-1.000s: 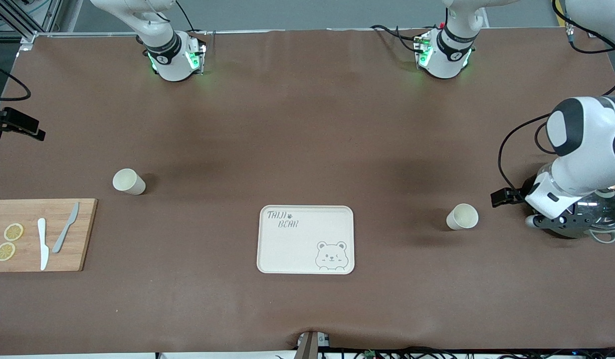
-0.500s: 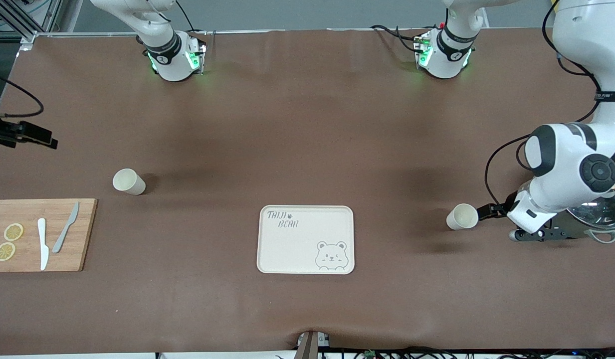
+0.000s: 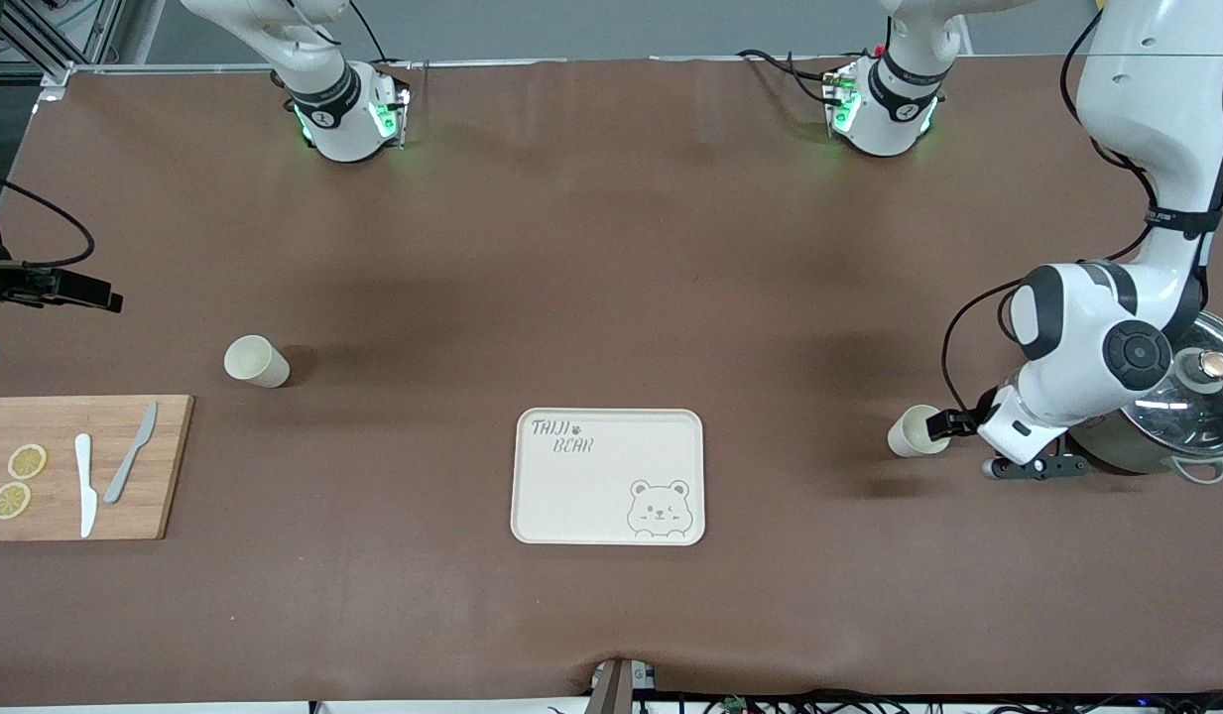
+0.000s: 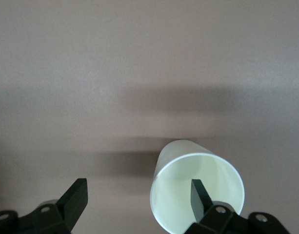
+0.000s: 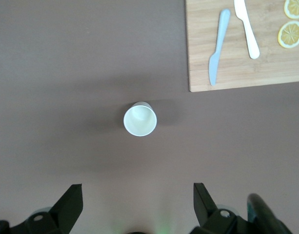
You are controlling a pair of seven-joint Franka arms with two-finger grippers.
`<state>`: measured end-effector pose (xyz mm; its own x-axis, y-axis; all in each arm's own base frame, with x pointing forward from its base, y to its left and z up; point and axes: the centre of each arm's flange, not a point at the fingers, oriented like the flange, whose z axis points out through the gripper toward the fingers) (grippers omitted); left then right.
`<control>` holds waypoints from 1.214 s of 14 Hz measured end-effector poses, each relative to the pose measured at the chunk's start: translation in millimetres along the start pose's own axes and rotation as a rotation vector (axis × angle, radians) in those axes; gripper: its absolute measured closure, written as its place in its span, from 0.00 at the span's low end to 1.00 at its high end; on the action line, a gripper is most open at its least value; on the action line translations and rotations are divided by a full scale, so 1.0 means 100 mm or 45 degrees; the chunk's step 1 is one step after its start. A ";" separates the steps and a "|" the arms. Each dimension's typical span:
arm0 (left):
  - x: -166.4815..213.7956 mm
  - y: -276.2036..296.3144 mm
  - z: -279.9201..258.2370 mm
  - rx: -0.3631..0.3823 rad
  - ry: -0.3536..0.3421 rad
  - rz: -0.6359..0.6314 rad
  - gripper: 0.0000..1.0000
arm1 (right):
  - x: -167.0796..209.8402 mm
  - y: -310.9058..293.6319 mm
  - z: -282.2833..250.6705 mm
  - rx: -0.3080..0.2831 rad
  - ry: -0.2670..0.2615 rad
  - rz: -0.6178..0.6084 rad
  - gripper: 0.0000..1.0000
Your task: Place white IKEA cup upright on tray with both arms
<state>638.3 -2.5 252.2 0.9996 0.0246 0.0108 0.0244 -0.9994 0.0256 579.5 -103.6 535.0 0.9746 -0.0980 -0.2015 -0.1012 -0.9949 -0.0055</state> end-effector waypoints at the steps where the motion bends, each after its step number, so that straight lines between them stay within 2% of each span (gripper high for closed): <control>1: -0.02 0.00 0.03 0.000 -0.008 0.000 0.14 | 0.03 0.03 0.06 0.001 -0.014 0.007 0.00; 5: -0.06 0.02 0.19 -0.004 -0.041 0.004 0.55 | 0.14 0.06 0.25 0.001 -0.054 0.016 0.00; 9: -0.04 0.08 0.18 -0.009 -0.029 0.014 0.96 | 0.24 0.24 0.45 0.009 -0.095 0.052 0.00; 14: -0.02 0.26 0.13 -0.022 -0.011 0.051 0.96 | 0.31 0.29 0.57 0.009 -0.109 0.062 0.00; 15: 0.00 0.35 0.09 -0.031 0.000 0.065 0.96 | 0.36 0.30 0.58 0.006 -0.082 0.064 0.00; 17: 0.05 0.57 0.00 -0.054 0.026 0.100 0.96 | 0.54 0.41 0.64 -0.006 0.029 0.083 0.00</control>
<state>644.4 -58.9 254.0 0.9980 -0.0530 0.0350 -0.0552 -0.9963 0.0659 614.9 -147.6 461.7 0.9703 -0.1628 -0.1787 -0.1634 -0.9865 0.0118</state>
